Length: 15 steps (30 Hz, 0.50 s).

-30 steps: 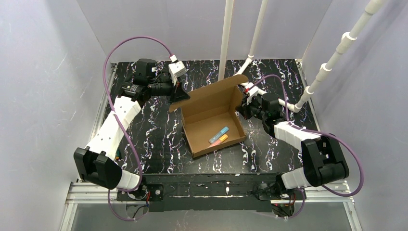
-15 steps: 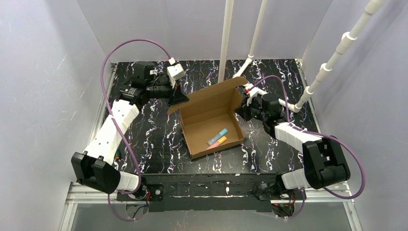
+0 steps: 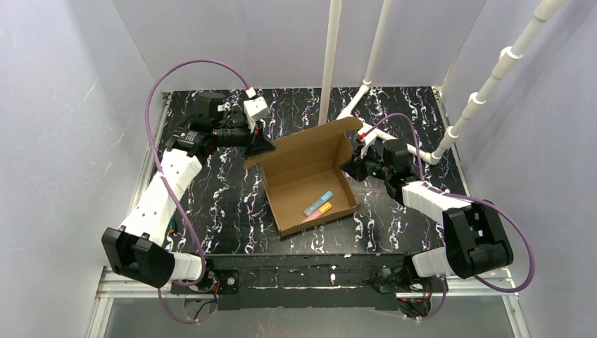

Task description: Fold the paper box

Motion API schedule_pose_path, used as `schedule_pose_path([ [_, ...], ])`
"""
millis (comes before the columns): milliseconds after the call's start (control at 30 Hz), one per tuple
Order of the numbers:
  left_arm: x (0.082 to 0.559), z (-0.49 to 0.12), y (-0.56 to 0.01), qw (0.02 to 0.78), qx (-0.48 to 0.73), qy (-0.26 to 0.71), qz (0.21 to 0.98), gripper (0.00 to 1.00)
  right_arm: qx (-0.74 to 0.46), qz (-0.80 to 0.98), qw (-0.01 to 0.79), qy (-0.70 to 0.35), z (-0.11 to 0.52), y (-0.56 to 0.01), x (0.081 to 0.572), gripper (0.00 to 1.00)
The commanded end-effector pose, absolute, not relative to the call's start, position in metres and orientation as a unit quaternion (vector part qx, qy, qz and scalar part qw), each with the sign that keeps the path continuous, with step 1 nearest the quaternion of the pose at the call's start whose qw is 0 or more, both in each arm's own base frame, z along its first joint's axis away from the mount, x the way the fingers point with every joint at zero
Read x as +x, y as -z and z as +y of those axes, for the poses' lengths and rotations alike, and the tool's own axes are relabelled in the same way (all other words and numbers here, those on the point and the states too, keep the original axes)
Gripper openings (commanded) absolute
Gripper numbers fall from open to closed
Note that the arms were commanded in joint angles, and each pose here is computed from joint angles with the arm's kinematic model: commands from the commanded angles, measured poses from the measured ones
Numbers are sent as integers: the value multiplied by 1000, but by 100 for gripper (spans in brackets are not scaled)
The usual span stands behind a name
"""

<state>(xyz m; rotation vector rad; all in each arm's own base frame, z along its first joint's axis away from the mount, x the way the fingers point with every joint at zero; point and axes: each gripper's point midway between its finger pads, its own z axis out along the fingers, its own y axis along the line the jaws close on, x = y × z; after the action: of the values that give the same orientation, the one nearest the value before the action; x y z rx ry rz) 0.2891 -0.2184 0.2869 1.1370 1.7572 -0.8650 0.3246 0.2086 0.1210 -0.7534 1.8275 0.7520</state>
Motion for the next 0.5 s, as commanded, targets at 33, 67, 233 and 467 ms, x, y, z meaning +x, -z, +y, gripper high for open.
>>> schedule_pose_path([
  [33, 272, -215, -276, 412, 475, 344, 697, 0, -362, 742, 429, -366, 226, -108, 282, 15],
  [67, 271, -214, -275, 413, 479, 343, 695, 0, -368, 743, 426, -362, 225, -105, 281, 16],
  [233, 264, -212, -273, 419, 499, 336, 680, 0, -402, 739, 416, -344, 220, -98, 274, 19],
  [467, 253, -206, -268, 427, 518, 320, 668, 0, -456, 723, 420, -305, 210, -98, 270, 21],
])
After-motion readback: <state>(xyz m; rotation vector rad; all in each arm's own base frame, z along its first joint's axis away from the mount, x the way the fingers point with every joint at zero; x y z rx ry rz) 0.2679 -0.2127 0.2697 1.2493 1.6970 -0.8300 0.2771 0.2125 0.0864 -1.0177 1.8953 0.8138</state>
